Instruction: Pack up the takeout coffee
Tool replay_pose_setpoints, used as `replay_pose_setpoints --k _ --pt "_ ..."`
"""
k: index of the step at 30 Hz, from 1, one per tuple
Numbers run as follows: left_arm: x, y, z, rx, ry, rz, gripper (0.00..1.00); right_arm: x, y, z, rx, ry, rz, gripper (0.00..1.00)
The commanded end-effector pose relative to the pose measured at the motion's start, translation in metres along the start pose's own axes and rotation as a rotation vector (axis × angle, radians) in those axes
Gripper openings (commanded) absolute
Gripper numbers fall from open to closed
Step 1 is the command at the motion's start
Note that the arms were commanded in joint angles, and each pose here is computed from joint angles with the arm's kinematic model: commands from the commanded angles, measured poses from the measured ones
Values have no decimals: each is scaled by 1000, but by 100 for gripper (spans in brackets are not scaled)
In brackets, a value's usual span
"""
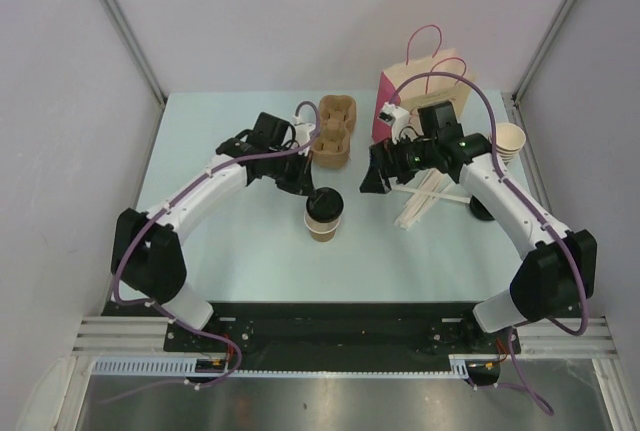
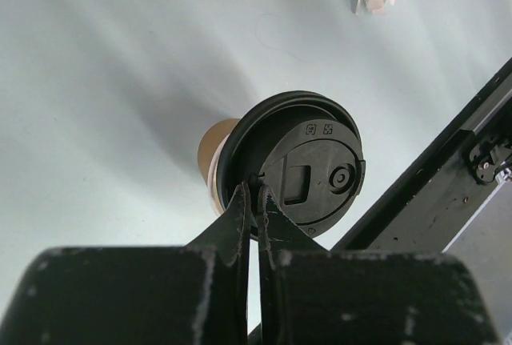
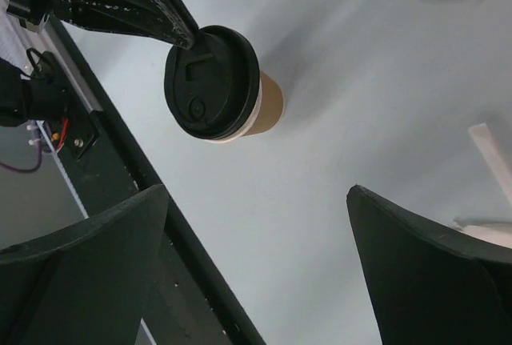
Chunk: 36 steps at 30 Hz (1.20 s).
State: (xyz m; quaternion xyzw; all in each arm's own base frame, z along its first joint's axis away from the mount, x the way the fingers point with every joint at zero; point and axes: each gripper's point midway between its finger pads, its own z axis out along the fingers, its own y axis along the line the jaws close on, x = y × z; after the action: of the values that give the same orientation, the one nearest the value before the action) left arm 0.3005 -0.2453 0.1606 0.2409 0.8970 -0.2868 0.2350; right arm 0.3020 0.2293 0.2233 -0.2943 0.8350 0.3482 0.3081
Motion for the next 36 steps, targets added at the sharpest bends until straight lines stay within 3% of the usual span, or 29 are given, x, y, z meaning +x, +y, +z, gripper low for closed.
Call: replay_pose_setpoints --k 1,7,16,36 --pt "1 -4 3 -4 2 31 0 1 15 4 -96 12 -20 100" --pt "13 1 10 -11 32 27 0 -2 23 11 -171 4 15 100" --pt "17 7 14 -32 46 24 0 -1 32 18 -186 14 -11 86" --pt "28 12 20 -55 83 34 0 -2 27 20 -170 12 -15 85"
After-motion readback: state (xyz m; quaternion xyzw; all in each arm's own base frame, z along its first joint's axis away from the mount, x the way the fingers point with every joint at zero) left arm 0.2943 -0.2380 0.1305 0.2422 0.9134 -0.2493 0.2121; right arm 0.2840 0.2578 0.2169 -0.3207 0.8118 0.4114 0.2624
